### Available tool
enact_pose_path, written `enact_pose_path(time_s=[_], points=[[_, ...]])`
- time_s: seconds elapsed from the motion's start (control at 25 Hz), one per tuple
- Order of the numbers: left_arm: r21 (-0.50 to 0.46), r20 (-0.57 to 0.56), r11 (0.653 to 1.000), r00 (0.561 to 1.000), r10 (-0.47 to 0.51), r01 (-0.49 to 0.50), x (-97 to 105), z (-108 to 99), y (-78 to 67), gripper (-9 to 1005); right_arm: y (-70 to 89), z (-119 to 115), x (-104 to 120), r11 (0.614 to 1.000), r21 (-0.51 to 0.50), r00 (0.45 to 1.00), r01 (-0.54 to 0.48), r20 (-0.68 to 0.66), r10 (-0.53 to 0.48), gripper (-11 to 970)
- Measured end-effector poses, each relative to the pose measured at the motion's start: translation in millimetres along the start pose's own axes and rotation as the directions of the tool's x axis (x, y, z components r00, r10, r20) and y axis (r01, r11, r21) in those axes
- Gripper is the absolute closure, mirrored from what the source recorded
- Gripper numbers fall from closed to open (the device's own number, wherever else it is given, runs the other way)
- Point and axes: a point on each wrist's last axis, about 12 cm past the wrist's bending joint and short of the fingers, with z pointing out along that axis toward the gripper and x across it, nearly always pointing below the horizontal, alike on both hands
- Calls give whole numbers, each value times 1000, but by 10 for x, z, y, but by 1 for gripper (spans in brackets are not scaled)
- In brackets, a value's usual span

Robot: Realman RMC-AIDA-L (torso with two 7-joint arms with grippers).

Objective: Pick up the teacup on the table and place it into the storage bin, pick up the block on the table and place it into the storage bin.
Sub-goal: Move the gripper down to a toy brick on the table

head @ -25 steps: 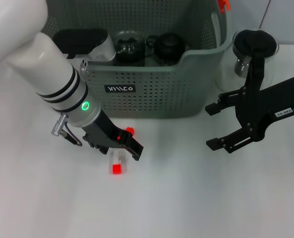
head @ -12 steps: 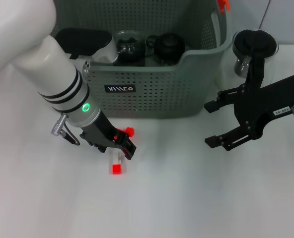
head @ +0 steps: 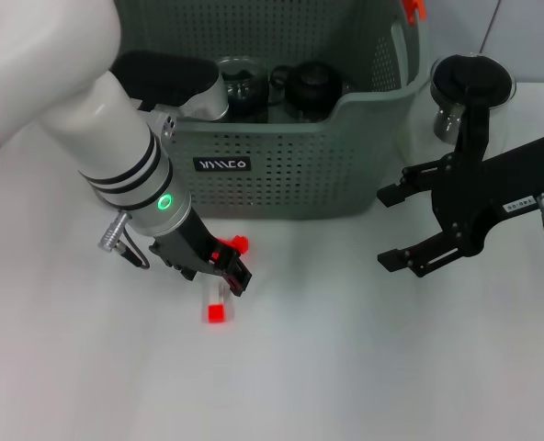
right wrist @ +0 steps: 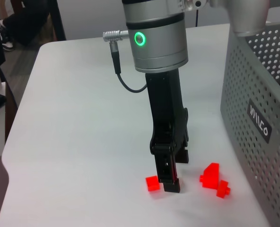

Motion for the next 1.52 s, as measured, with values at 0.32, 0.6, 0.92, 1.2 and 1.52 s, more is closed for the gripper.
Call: enact_pose_path(time_s=[0.32, 0.6, 0.92, 1.2, 1.52], points=[[-29, -9, 999, 1000, 20, -20, -11, 18, -5, 270, -20, 10, -16, 1000, 13, 1000, 4, -1, -4, 32], [-36, -6, 999, 1000, 28, -28, -31, 26, -15, 271, -22, 17, -19, 1000, 14, 1000, 6, -2, -6, 32], [-37, -21, 999, 999, 27, -28, -32, 79, -25, 270, -29, 21, -24, 1000, 19, 1000, 6, -1, -6, 32], [-41, -25, 998, 999, 41, -42, -42, 83, -53, 278, -34, 18, -25, 1000, 22, 1000, 6, 0, -6, 33], [-44, -26, 998, 999, 45, -46, -46, 84, -59, 388, -43, 16, -31, 1000, 29, 1000, 7, 2, -7, 33]])
